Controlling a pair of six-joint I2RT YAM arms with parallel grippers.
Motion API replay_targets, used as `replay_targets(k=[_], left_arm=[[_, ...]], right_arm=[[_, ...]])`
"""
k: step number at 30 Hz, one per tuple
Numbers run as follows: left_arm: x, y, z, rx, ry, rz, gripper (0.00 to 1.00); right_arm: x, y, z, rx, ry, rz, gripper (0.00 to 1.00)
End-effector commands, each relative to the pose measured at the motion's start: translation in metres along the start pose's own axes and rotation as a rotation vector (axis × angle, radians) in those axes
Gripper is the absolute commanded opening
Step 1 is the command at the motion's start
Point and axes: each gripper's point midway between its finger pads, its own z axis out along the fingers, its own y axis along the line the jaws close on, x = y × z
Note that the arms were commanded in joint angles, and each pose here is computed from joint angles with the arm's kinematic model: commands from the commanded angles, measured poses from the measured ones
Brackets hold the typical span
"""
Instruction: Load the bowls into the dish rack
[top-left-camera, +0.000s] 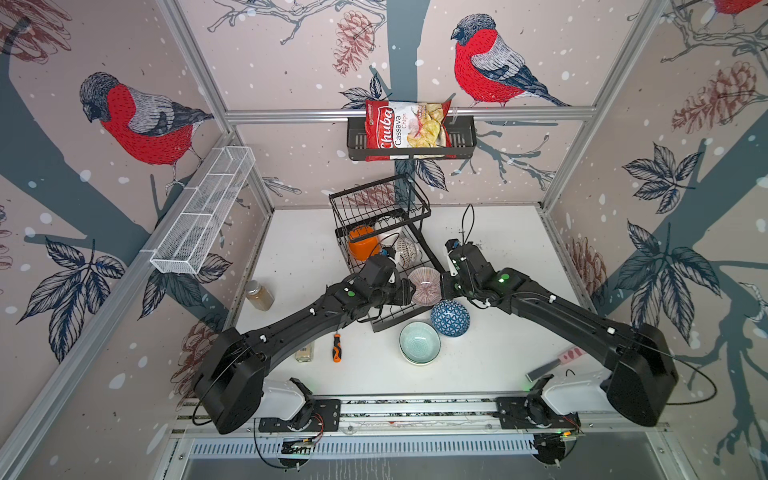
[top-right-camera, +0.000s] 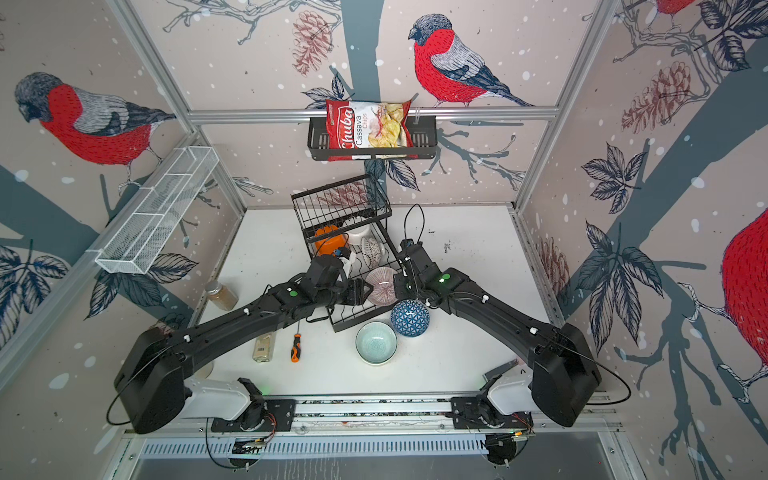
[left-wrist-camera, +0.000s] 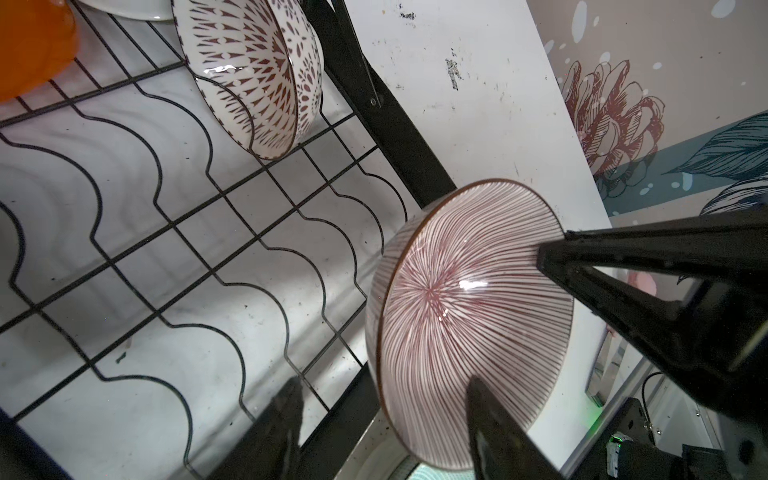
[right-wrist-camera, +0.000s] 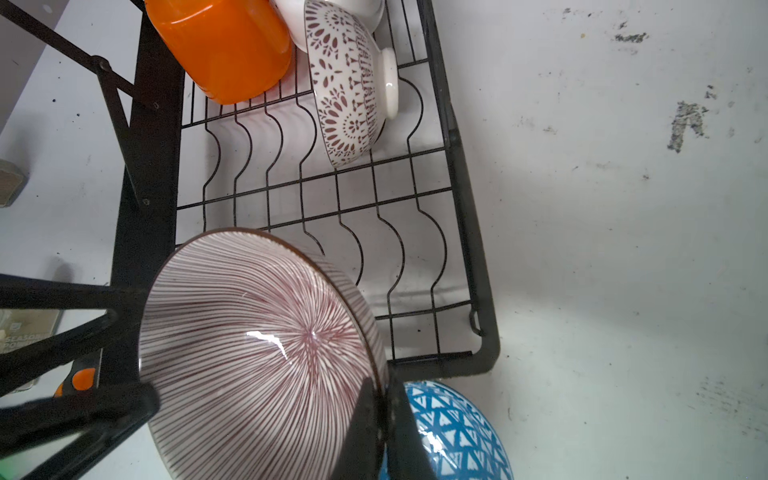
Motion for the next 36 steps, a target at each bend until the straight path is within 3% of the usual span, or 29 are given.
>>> replay_targets(k=[1,11,36], left_arm=[[-0.003,0.005,0.004,-0.04,0.005,0.017,0.56],[0.006,0.022,0.018,-0.145,0.049,0.032,0.39],[0.0,0.022,0.019,-0.14,0.011,0.008,0.01]], right_arm=[[-0.019,0.009,-0.001,-0.019,-0.069,0.003,0.0],[-0.021,0.015,0.009,0.003,-0.062,-0.022,0.0],[-0.031,0.034,0.016,0.014,-0.096,-0.064,0.0]])
